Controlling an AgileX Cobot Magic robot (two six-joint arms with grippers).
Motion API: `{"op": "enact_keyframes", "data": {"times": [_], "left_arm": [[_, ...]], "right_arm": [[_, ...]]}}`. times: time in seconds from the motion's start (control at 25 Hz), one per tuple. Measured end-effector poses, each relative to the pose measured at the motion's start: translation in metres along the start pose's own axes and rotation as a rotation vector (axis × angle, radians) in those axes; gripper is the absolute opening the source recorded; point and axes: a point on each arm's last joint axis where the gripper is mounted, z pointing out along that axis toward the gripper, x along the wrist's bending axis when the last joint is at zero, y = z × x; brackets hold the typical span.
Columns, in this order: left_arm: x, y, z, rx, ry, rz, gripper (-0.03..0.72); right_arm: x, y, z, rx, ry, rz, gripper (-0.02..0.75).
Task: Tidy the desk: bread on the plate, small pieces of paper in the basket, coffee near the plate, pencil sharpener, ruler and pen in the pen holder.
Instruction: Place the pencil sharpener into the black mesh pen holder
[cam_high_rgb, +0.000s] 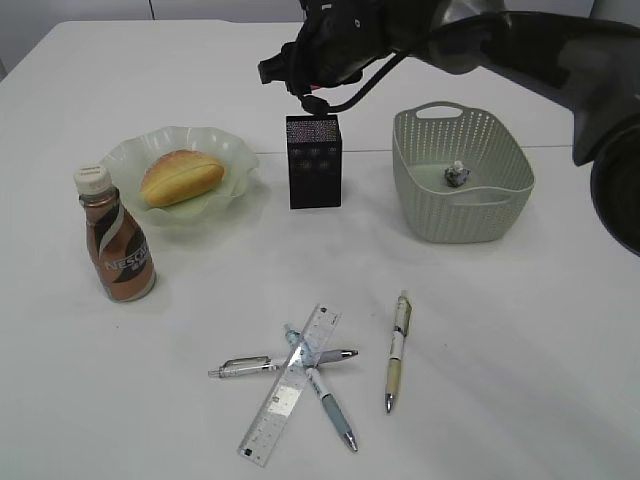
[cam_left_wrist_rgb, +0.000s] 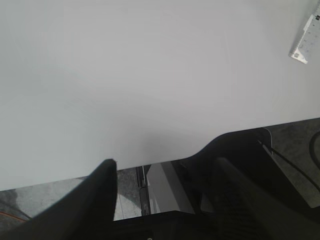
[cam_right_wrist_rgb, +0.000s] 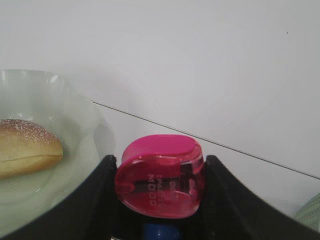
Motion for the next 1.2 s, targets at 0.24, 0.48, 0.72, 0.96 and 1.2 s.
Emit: {"op": "enact_keyframes", "data": {"times": [0.24, 0.48, 0.72, 0.96, 1.2], "left_arm": [[0.0, 0.0, 0.0, 0.0, 0.0, 0.0, 0.433], [0.0, 0.0, 0.0, 0.0, 0.0, 0.0, 0.433], [0.0, 0.0, 0.0, 0.0, 0.0, 0.0, 0.433], [0.0, 0.0, 0.0, 0.0, 0.0, 0.0, 0.433], [0.0, 0.0, 0.0, 0.0, 0.0, 0.0, 0.433]], "right_arm": [[0.0, -0.016, 0.019, 0.035, -0.003, 0.007, 0.374], [0.0, -0.026, 0.029, 0.06, -0.006, 0.006, 0.373], [0.0, -0.027, 0.031, 0.058, -0.005, 0.007, 0.373], [0.0, -0.027, 0.031, 0.058, -0.005, 0.009, 0.373], [0.0, -0.027, 0.031, 0.058, -0.005, 0.015, 0.374]]}}
